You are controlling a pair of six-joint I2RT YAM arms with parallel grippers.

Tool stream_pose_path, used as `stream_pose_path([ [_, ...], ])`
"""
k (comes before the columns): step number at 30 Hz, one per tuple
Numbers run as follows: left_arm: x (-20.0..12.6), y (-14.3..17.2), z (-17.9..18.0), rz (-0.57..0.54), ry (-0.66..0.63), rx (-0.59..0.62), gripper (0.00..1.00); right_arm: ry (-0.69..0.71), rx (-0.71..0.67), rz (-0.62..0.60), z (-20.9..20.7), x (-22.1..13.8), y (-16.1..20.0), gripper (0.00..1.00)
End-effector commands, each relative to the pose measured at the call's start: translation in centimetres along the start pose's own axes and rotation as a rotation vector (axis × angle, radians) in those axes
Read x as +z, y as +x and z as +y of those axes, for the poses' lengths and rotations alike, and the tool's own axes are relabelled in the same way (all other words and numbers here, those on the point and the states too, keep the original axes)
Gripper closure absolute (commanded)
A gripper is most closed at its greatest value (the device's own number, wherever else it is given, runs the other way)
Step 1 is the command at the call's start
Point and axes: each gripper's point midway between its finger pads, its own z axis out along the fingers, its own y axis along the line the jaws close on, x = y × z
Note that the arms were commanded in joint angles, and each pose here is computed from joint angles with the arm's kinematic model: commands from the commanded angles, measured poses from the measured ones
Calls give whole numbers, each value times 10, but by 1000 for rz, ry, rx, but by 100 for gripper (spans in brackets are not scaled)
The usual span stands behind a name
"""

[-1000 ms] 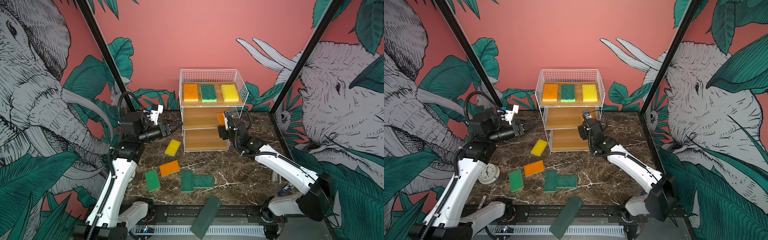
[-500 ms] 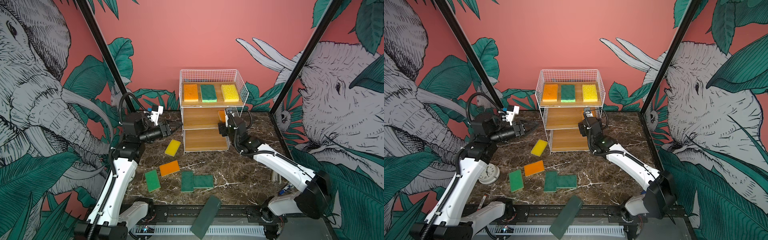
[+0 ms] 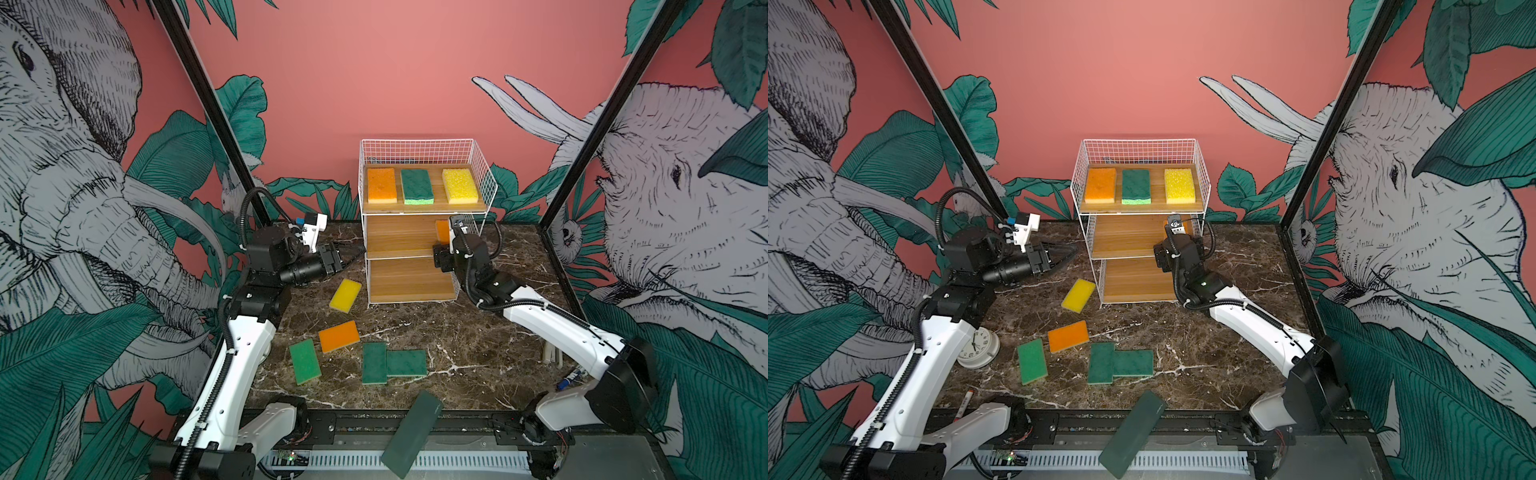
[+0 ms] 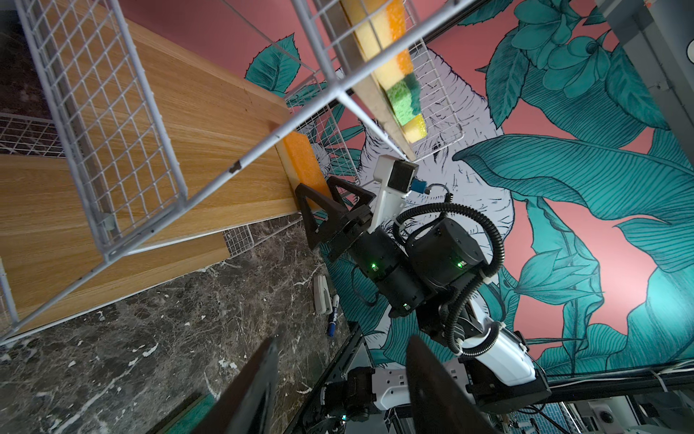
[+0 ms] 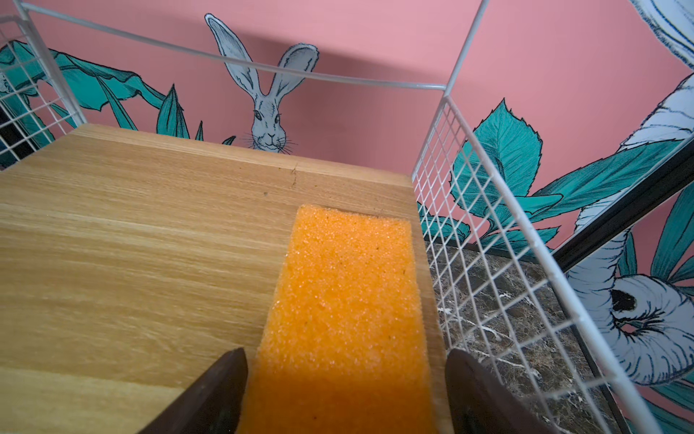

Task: Arrange cleaning sponges on a shelf
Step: Place the cleaning sponge at the shelf.

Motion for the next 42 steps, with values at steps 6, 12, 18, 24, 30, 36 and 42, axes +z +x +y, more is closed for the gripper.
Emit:
stream_pose_path([
  [6,-7,0,-8,-19,16,33,44,-26,68,-66,3,-2,-22,14],
  [12,-8,1,-9,-22,16,35,44,-64,64,-51,6,-9,-23,10],
  [18,-11,2,-16,-28,26,49,43,-60,98,-73,-2,-24,-26,8],
  [24,-15,3,-22,-38,30,56,42,-65,84,-80,-4,-42,-29,7],
  [30,-20,5,-27,-46,27,65,42,-80,54,-76,4,-64,-28,7],
  [36,-23,7,-30,-45,20,54,43,-56,72,-65,-3,-78,-19,14],
  [42,-26,8,-33,-57,10,49,44,-40,76,-48,-10,-82,-10,44],
])
